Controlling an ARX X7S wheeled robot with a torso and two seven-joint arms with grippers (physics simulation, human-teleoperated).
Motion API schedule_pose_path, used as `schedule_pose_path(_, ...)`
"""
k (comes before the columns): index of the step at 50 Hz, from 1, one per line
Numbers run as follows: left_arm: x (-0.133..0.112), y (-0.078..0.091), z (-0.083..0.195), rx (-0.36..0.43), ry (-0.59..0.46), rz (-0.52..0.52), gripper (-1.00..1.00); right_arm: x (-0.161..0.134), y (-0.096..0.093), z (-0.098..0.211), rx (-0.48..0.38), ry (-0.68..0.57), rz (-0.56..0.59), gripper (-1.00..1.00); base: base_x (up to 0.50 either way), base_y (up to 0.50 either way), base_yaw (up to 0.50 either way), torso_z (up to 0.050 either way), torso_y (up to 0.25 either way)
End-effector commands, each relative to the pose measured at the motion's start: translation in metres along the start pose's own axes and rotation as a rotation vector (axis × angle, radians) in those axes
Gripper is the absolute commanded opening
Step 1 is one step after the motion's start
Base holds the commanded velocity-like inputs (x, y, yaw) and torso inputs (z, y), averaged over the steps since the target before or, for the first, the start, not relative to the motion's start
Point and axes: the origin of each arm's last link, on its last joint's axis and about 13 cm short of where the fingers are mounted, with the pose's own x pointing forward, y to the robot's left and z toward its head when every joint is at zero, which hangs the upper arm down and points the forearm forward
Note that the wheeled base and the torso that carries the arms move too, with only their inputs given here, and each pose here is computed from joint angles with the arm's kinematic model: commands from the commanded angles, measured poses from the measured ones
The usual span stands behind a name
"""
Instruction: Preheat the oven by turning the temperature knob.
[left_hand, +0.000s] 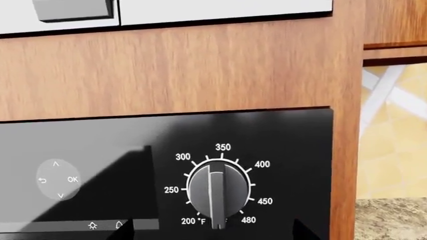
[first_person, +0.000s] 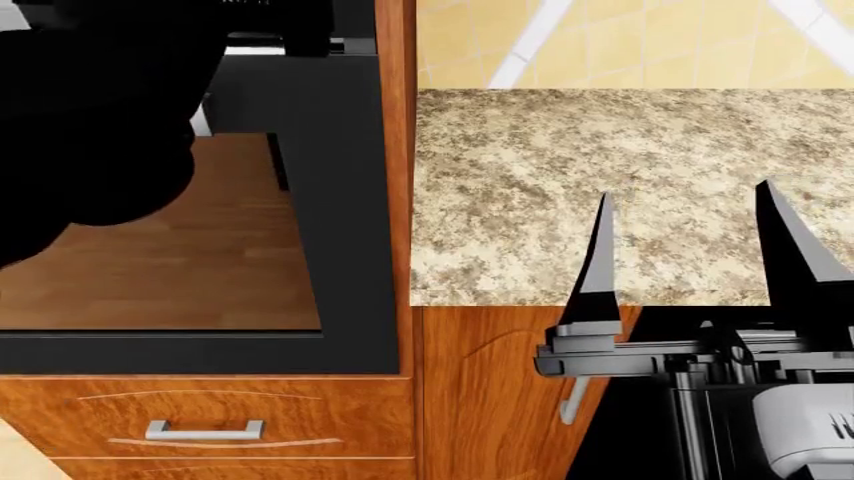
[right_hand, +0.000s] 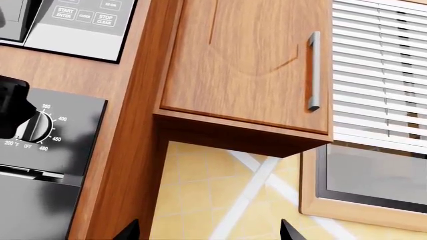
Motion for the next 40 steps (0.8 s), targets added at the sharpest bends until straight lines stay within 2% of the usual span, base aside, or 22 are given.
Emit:
schedule_pose_path(1,0.004,0.0,0.004,-0.005,0.015,0.007,1.0,0.0,0.0,0.0,-0.002,0.003,0.0,1.0,0.0,0.0,0.0,0.0,0.0)
schedule_pose_path(16,0.007,-0.001,0.016,-0.01,-0.004,0.004,1.0,0.0,0.001,0.0,-0.004,0.007,0.004,1.0,0.0,0.0,0.0,0.0,0.0)
schedule_pose_path(39,0.011,-0.003,0.014,-0.015,0.009,0.002,1.0,0.0,0.001,0.0,-0.003,0.007,0.003,1.0,0.0,0.0,0.0,0.0,0.0)
schedule_pose_path(40,0.019,-0.002,0.014,-0.013,0.13,0.015,1.0,0.001,0.0,0.0,-0.005,0.009,-0.002,1.0,0.0,0.0,0.0,0.0,0.0)
